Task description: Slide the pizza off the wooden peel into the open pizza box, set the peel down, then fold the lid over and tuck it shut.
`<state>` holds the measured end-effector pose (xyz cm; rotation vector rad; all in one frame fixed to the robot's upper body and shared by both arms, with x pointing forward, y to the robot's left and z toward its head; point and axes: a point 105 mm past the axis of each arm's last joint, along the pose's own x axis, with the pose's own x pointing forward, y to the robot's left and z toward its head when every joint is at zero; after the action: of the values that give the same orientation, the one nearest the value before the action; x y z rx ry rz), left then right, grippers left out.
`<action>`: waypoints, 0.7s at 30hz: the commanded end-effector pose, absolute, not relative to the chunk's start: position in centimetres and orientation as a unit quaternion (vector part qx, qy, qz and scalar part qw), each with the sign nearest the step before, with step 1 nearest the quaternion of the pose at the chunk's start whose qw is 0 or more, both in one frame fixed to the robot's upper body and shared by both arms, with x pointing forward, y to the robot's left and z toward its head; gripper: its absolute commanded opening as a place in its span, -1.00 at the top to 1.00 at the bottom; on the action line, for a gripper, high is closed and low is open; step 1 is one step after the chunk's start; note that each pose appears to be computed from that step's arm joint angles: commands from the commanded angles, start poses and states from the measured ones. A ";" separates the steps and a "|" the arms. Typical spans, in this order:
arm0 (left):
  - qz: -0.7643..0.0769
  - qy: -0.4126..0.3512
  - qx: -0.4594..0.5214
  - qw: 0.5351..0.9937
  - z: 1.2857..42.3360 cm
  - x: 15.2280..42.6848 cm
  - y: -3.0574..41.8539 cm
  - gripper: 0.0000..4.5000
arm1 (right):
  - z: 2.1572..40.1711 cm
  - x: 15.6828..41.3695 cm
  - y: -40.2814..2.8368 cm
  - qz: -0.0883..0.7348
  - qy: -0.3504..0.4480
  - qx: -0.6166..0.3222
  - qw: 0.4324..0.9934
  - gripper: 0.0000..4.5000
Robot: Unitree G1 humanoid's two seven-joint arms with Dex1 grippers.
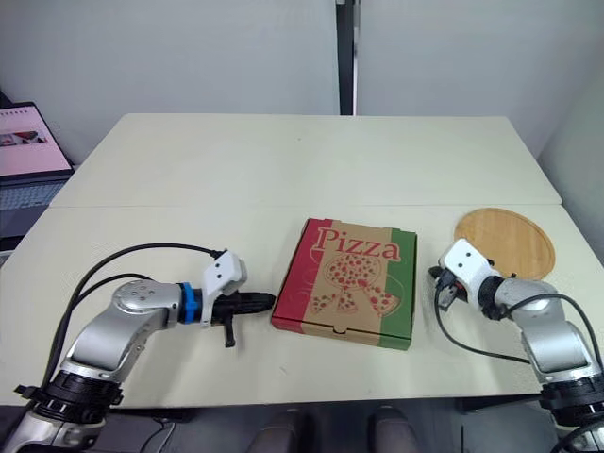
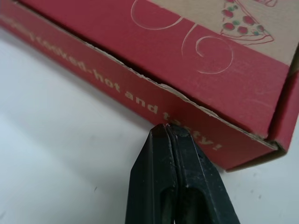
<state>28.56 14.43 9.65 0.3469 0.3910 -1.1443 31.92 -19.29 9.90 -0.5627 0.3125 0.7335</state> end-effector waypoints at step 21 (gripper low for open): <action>-0.427 0.183 0.163 0.870 12.6 28.3 20.4 1.00 | 13.1 30.2 -22.6 0.336 0.118 -0.291 0.888 0.98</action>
<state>28.12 18.30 11.27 0.3492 0.4089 -0.9727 30.65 -21.47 10.25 -0.5705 0.3294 0.7443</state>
